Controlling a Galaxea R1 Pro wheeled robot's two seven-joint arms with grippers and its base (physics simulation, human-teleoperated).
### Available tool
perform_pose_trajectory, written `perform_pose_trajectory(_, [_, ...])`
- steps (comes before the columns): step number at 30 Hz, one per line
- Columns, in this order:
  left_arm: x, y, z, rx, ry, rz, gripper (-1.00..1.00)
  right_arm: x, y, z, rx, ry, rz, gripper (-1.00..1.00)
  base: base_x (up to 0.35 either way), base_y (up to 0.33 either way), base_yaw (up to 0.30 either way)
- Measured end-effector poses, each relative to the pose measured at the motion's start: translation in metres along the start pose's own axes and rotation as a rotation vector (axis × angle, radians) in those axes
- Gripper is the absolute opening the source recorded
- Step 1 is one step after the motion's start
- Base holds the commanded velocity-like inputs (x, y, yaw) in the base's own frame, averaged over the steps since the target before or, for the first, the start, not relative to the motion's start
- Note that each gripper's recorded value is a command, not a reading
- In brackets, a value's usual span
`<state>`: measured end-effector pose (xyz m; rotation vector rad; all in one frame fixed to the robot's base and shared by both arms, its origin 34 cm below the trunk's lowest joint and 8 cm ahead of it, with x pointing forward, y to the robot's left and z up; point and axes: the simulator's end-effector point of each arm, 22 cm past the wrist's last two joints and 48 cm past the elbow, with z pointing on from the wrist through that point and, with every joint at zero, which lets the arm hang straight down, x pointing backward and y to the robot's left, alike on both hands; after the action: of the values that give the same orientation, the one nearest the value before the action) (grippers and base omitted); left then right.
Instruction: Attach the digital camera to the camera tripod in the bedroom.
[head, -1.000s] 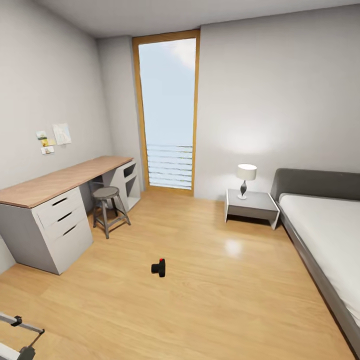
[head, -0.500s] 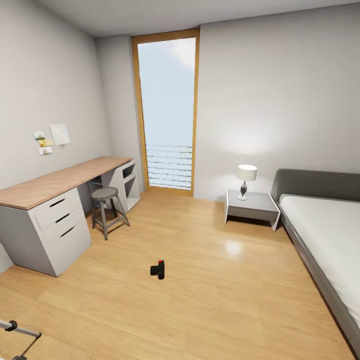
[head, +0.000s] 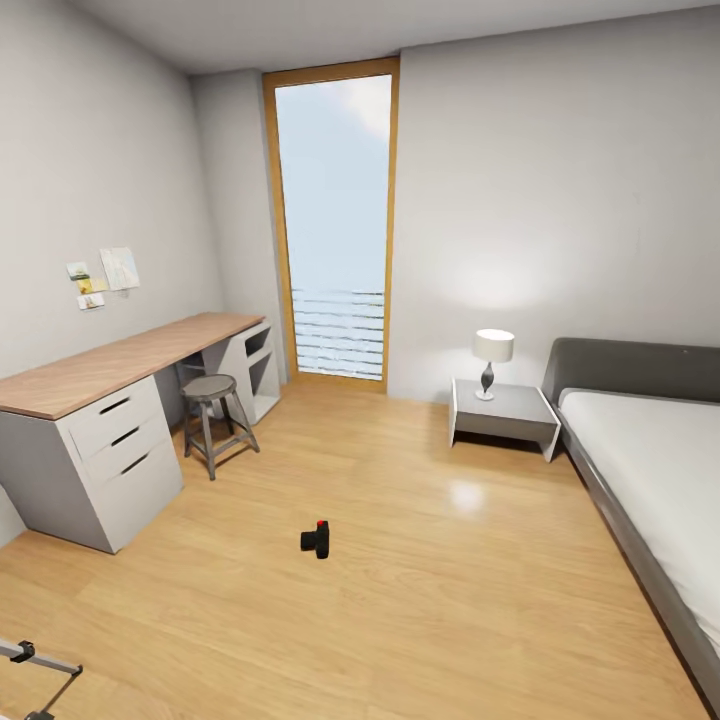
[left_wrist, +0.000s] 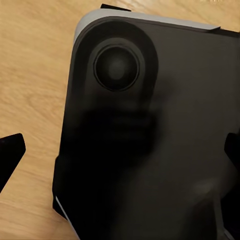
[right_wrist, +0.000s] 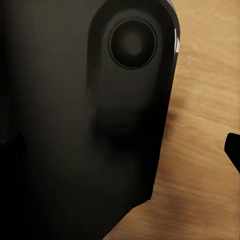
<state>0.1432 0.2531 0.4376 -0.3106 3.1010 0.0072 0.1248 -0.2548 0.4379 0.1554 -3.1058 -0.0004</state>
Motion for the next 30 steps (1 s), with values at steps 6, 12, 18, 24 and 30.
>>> perform_pose_trajectory(6, [-0.0001,0.0001,0.0,-0.001,0.0,-0.017,1.0,0.0,0.0008,0.0,-0.003,0.0,0.0,1.0,0.0,0.0,0.0])
perform_pose_trajectory(12, [-0.0001,0.0002,0.0,-0.001,0.0,-0.025,1.0,0.0,0.0013,0.0,-0.006,0.0,0.0,1.0,0.0,0.0,0.0])
perform_pose_trajectory(18, [-0.0001,0.0002,0.0,-0.001,0.0,-0.028,1.0,-0.0003,0.0013,0.0,-0.006,-0.001,-0.001,1.0,0.0,0.0,0.0])
perform_pose_trajectory(24, [0.0003,-0.0006,0.0,0.0,0.0,-0.027,1.0,-0.0002,-0.0005,0.0,-0.001,0.0,-0.001,1.0,0.0,-0.001,0.0])
perform_pose_trajectory(30, [0.0002,-0.0008,0.0,0.0,0.0,-0.027,1.0,-0.0001,-0.0007,0.0,-0.001,0.0,-0.001,1.0,0.0,-0.103,0.0])
